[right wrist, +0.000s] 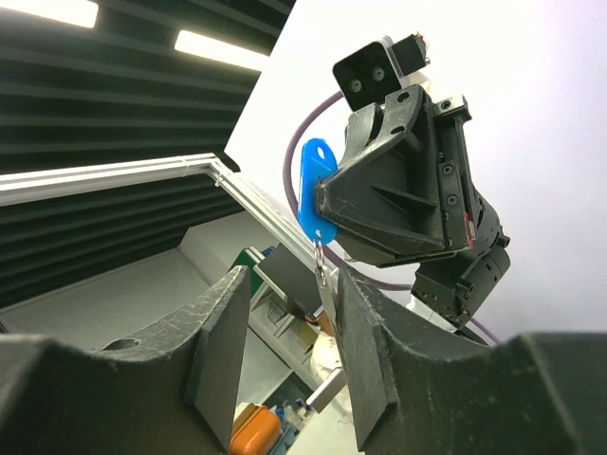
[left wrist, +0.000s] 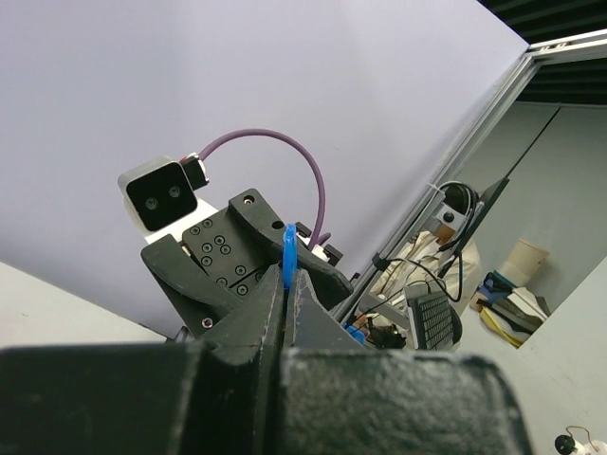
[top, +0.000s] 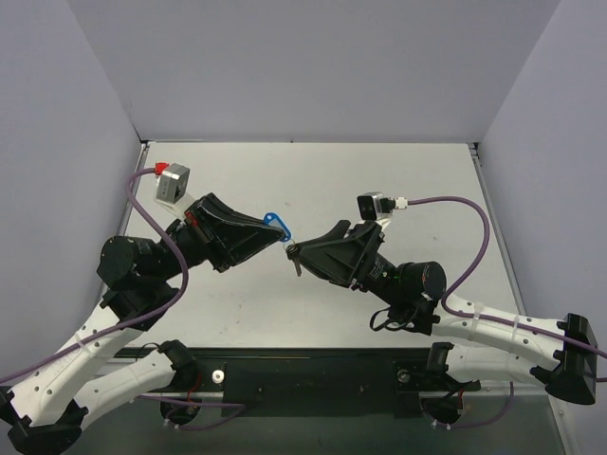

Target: Remove the keys from the keyring

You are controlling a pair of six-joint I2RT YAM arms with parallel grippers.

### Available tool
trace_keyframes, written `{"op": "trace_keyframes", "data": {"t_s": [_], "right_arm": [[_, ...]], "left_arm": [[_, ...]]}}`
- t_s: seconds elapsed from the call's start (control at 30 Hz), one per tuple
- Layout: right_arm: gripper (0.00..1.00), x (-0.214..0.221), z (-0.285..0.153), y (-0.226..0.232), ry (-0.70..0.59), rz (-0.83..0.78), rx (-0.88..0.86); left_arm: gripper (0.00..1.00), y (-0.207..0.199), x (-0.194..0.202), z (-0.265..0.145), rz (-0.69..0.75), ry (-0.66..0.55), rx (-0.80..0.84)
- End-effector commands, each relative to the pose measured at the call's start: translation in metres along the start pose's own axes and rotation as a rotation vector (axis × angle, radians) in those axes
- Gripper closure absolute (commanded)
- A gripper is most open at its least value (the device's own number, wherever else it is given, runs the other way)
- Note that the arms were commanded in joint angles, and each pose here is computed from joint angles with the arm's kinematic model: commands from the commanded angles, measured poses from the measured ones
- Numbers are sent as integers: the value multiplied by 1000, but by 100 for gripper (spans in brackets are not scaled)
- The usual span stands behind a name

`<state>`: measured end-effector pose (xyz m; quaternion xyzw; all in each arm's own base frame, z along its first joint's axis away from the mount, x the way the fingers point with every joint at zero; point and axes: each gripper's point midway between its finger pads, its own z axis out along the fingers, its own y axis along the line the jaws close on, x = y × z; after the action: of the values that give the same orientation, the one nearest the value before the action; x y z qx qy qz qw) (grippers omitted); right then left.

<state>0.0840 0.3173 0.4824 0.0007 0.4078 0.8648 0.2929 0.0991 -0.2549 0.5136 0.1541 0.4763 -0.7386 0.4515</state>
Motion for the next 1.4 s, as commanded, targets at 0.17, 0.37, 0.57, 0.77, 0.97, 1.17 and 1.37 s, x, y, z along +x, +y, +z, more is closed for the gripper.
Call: {"op": "trace_keyframes", "data": {"t_s": [0.17,0.37,0.57,0.77,0.97,1.17,1.37], "right_arm": [[70,-9,0,36,-42,-28,-139],[71,-8,1,27,-38,-38,-99],[75,-6,4,14,-27,-44,-44],[84,-4,6,5,-20,-50,0],[100,-3,5,-10,-13,-72,72],[100,0,-4,-21,44,-164,203],[100,4,-35,-33,205,-350,430]], "left_arm": [[100,-3,-7,-6,41,-44,-18],[100,-1,-8,-8,50,-53,-29],[100,-1,-8,-8,51,-54,-30],[100,-1,-7,-9,56,-51,-27],[100,3,-6,-10,61,-51,-43],[49,0,-9,-29,96,-82,-94],[22,15,-9,-58,154,-68,-282]]}}
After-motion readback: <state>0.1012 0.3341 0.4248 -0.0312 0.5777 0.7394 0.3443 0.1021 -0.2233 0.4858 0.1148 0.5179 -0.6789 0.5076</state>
